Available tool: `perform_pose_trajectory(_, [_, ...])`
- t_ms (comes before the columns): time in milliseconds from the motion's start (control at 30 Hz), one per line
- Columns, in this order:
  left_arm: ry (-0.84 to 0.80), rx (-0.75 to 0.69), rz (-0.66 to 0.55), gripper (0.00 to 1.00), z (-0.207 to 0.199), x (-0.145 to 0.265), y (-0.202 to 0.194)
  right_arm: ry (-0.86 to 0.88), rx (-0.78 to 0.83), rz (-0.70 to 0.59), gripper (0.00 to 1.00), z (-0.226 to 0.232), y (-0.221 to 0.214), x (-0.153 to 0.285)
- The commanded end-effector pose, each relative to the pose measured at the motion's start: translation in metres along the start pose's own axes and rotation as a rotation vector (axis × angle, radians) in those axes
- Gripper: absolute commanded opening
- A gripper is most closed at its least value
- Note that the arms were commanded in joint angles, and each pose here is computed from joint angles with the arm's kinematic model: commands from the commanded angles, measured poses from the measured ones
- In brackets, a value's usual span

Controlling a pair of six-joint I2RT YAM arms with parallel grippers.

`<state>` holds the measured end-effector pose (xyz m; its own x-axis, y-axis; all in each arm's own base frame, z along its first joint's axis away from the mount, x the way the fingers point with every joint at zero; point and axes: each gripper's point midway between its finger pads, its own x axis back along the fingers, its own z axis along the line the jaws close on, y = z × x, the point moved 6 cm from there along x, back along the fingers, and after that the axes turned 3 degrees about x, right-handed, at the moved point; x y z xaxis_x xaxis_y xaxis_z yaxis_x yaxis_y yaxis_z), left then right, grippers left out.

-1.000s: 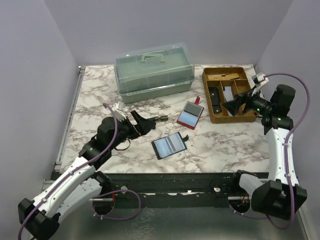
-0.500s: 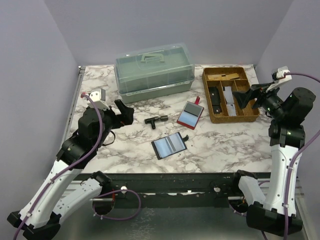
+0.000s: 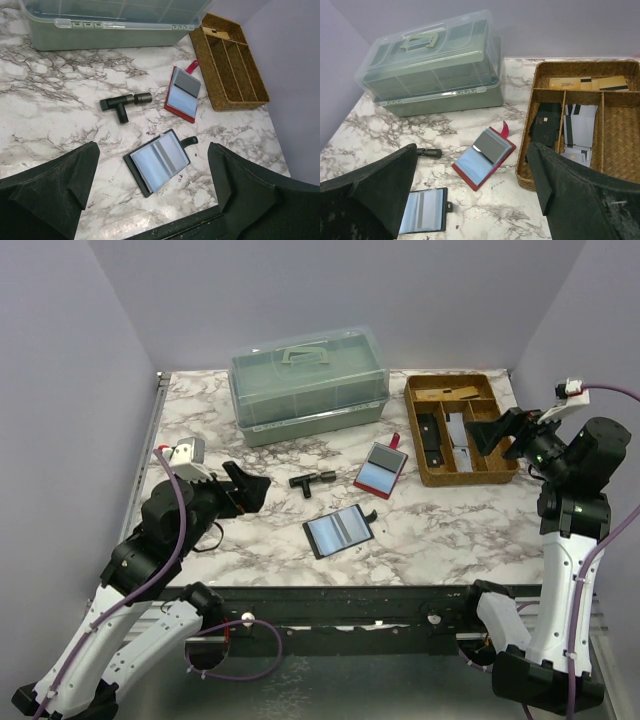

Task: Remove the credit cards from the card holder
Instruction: Reset both arms

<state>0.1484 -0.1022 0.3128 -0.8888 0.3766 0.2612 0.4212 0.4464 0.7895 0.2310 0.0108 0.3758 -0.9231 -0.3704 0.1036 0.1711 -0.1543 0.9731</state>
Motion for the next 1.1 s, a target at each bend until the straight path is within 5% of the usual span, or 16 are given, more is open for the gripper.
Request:
perform_pose_trajectory(0, [-0.03,0.028,0.043,0.99,0.0,0.001,-0.011,-0.051,-0.055,0.0,1.0,-0.002,-0.003,0.003])
perform_pose_trajectory(1067, [-0.068,0.108,0.021,0.99,0.009,0.015,-0.024,0.011,-0.036,-0.03,1.0,0.01,-0.012,0.011])
